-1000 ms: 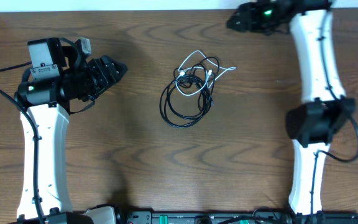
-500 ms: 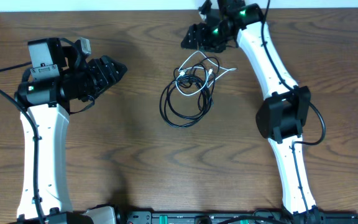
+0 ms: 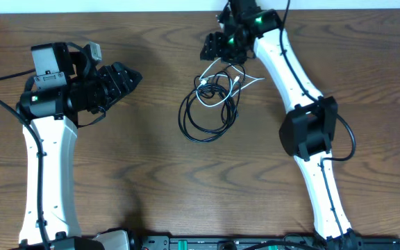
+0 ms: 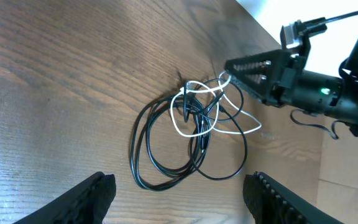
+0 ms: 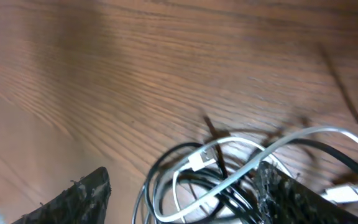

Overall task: Untangle cables
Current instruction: 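Lower the right gripper onto the white cable in the bundle and grasp it, then pull the white cable out of the bundle toward the top right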

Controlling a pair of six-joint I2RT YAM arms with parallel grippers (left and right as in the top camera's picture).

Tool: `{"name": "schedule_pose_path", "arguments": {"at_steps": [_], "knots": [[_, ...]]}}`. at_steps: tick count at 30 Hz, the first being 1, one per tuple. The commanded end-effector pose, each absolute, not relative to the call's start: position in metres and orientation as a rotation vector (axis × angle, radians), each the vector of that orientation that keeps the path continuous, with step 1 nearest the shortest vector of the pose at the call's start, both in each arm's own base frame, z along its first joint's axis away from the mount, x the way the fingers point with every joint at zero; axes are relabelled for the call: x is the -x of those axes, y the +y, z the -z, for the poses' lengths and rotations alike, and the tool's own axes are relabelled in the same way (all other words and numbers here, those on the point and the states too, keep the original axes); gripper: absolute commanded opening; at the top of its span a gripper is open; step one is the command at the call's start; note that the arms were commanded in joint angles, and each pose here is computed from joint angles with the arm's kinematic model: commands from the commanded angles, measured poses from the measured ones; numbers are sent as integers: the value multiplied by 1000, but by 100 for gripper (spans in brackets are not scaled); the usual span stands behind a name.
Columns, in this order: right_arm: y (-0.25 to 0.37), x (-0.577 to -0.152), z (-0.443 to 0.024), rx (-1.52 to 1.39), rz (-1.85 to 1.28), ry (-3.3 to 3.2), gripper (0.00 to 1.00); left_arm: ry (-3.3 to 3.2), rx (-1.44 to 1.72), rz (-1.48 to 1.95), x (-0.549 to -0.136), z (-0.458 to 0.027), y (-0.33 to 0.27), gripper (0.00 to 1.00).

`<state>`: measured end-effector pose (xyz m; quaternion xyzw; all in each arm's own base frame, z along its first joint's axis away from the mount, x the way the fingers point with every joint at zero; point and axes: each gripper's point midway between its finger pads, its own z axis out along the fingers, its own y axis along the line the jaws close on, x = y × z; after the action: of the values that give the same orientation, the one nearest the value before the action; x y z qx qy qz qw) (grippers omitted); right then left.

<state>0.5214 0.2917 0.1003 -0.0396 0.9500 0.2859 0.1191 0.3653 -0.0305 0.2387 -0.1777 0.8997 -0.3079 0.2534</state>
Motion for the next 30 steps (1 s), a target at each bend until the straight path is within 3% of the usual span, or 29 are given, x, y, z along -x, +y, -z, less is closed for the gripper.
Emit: {"name": "schedule_pose_path", "arguments": {"at_steps": [1,7,8,10,12,17,21,25,30], "knots": [[302,-516,-64,75,-761,2844,69,2442,456,812,-366,-241,-28,71],[301,-526,-49,72,-669,2818,53,2442,456,813,-366,-241,-28,71],[301,-530,-51,74,-675,2801,45,2442,456,812,-366,-241,-28,71],[298,-537,-56,65,-683,2774,18,2442,456,812,-366,-241,-28,71],[291,-544,-61,49,-687,2754,1,2442,456,812,-366,-241,-28,71],[262,-565,-113,68,-791,2645,1,2442,456,812,-366,-241,-28,71],[202,-577,-178,-6,-797,2547,1,2442,456,812,-366,-241,-28,71],[115,-574,-245,-119,-708,2449,1,2442,456,812,-366,-241,-28,71],[-6,-548,-294,-386,-473,2387,1,2442,457,808,-366,-241,-27,71]]}}
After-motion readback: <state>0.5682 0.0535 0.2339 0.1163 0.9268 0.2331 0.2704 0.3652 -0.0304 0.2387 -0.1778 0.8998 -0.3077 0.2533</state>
